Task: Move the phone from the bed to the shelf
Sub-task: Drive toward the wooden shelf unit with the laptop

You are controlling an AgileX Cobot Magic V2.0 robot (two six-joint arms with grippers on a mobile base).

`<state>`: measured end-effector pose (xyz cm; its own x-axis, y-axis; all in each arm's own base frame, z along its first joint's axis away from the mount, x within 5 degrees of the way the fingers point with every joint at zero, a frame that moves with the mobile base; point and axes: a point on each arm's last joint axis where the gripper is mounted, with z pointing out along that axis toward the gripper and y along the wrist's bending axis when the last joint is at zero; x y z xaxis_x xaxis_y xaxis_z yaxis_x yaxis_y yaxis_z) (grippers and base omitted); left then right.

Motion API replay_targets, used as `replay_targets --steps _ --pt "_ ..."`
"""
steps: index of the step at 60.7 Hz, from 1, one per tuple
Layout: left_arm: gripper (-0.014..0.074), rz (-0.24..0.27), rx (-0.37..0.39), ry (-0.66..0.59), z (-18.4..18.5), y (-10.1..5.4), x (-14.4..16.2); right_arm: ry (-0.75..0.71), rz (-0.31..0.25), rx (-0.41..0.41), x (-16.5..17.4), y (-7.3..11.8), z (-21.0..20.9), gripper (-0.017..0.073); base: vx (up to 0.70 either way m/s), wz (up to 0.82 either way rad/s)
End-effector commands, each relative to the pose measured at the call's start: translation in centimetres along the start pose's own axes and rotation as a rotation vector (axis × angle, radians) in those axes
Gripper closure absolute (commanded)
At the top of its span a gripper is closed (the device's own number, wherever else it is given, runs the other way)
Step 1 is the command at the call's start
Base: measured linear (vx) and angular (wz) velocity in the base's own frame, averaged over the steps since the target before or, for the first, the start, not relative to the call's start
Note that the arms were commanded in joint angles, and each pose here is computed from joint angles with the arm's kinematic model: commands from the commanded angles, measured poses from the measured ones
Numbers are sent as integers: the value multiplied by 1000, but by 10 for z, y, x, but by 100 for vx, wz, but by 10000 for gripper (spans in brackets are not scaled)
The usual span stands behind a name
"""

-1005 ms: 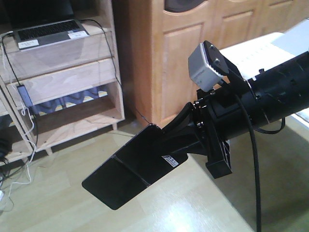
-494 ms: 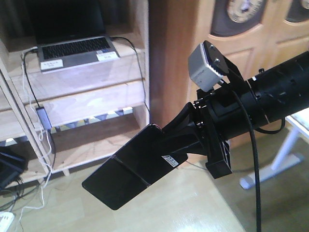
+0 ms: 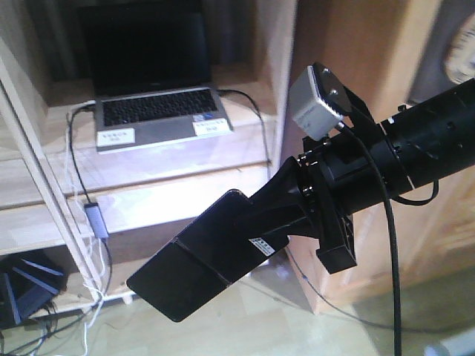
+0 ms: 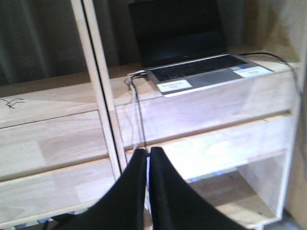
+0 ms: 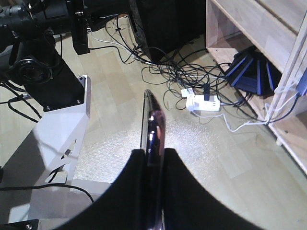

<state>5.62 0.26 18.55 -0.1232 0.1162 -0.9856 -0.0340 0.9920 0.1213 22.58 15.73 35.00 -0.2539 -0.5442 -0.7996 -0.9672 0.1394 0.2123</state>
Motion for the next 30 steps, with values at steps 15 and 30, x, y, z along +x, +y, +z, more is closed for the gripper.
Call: replay_targets --steps 15,30 --pt "592 -14 -7 -108 -3 2 -14 -76 -26 -59 -15 17 -12 561 33 27" --pt "592 -14 -7 -108 -3 2 -14 -76 -26 -59 -15 17 -12 561 30 26"
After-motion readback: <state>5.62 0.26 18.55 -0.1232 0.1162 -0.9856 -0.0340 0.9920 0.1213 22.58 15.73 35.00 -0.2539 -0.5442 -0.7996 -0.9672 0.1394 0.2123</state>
